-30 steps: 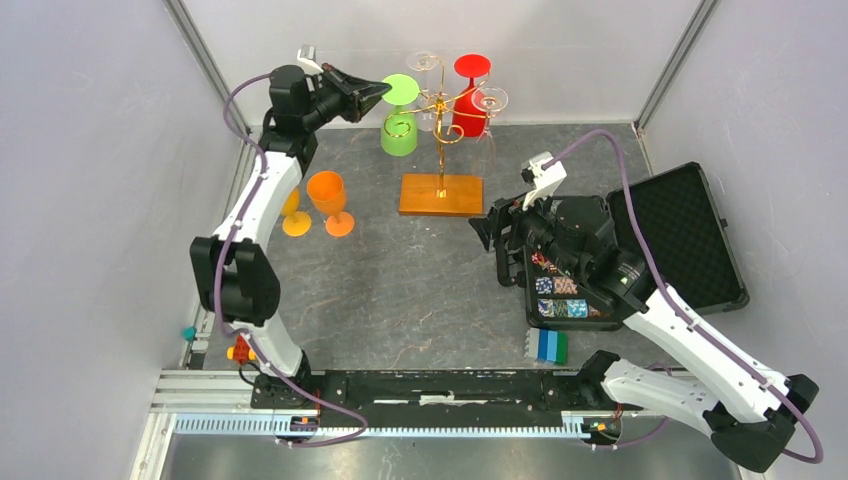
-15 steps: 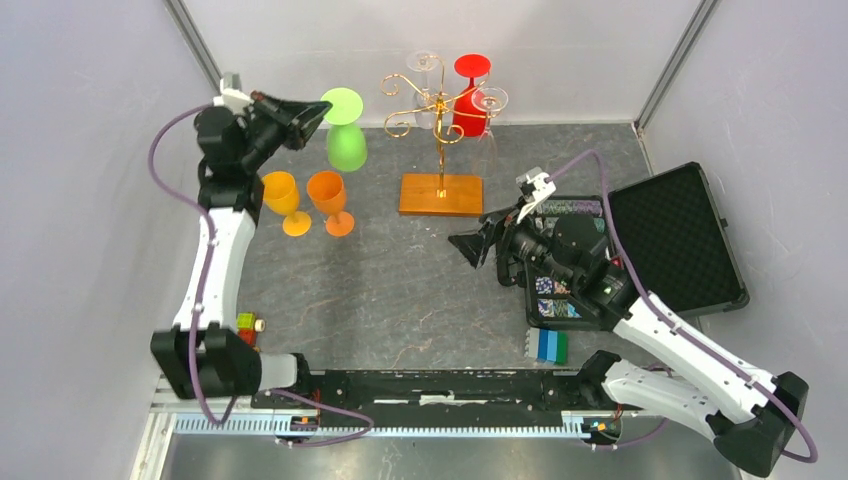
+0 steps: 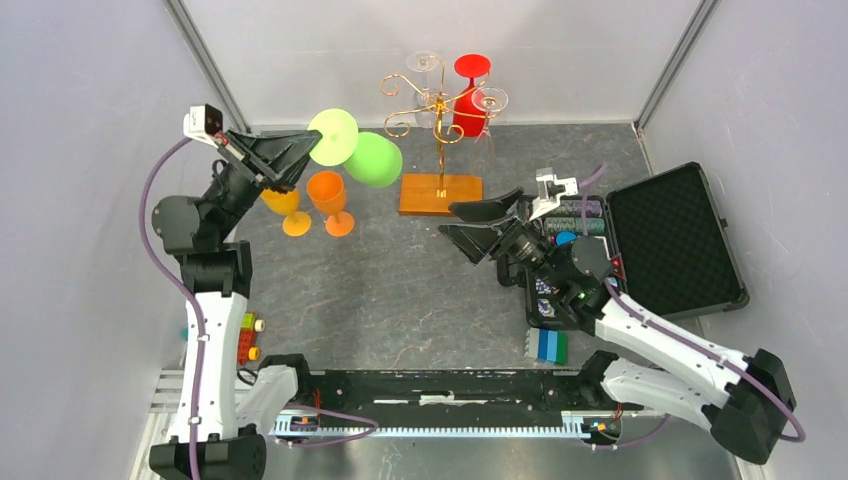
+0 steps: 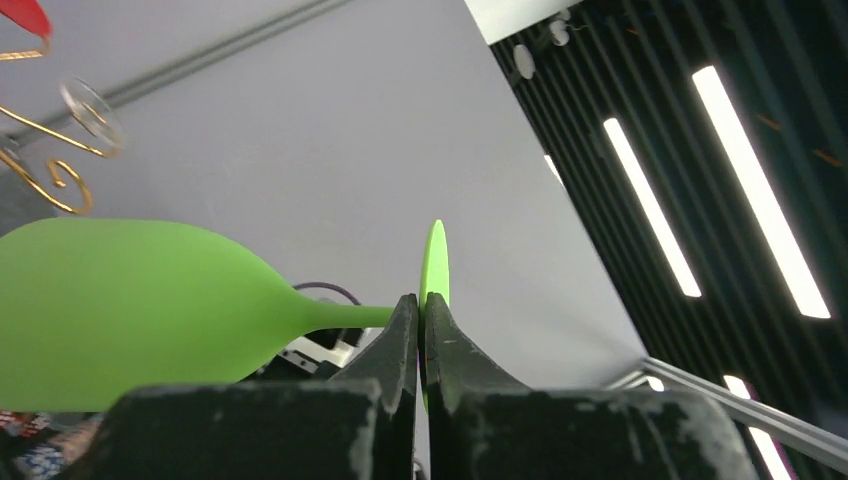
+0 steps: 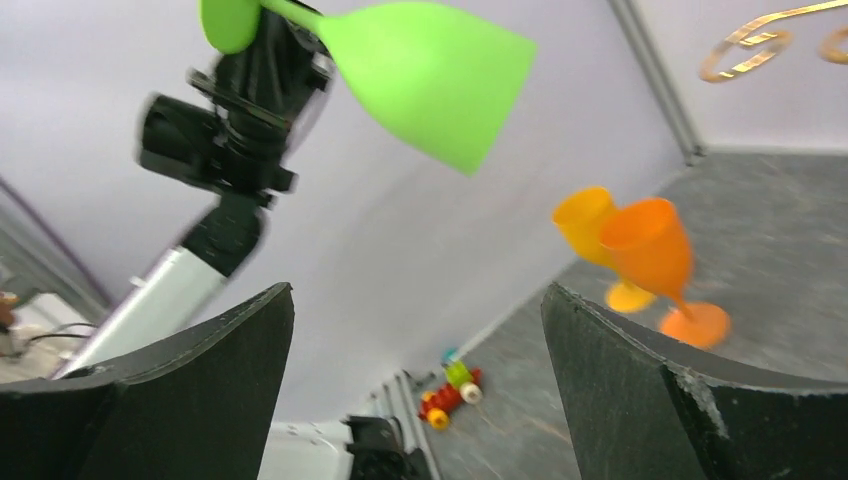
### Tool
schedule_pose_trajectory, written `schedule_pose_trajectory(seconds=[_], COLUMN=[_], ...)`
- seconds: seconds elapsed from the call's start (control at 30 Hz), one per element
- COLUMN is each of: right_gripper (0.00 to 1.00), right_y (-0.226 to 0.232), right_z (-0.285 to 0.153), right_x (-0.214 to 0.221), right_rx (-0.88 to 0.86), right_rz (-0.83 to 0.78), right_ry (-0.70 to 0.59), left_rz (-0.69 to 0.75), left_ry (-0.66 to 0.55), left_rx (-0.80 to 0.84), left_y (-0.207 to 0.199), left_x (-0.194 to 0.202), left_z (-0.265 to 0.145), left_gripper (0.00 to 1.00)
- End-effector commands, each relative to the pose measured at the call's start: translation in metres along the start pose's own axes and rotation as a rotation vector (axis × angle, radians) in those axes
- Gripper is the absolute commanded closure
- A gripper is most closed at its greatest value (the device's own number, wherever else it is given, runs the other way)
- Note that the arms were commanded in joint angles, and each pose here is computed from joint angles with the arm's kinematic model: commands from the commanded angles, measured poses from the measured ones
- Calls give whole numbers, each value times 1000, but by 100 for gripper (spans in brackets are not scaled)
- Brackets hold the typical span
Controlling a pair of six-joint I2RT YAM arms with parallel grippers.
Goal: Take the wine glass off the wine glass rack
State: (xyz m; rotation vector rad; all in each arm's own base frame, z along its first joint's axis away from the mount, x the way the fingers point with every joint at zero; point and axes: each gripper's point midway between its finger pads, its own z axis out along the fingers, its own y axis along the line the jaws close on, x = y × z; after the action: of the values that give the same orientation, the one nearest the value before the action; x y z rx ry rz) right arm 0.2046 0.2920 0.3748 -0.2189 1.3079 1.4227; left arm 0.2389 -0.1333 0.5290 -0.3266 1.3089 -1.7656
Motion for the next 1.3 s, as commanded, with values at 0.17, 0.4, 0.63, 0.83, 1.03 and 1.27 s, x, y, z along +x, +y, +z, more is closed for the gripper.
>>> schedule_pose_trajectory(seconds=[0.17, 0.4, 0.63, 0.83, 1.03, 1.27], right_gripper=[2, 2, 7, 17, 43, 92], right_y=[78, 123, 154, 179, 181, 178], right_z=[34, 25, 35, 36, 33, 34], right_x=[-28, -52, -63, -68, -66, -67], right_rx=[-281, -541, -674, -816, -854, -839], right_rz=[100, 132, 91, 99, 107, 128], right_ry=[-184, -307, -298, -281, -282, -289], left_rz=[-237, -270, -281, -282, -305, -308], left_ry=[145, 204, 225, 222, 206, 188], left_rx=[240, 318, 377, 379, 367, 342], left_y=[-73, -113, -135, -136, -128, -119], left_x=[38, 58, 64, 63, 58, 53], left_z=[-32, -52, -60, -60, -57, -51], left_gripper=[98, 98, 98, 98, 98, 82])
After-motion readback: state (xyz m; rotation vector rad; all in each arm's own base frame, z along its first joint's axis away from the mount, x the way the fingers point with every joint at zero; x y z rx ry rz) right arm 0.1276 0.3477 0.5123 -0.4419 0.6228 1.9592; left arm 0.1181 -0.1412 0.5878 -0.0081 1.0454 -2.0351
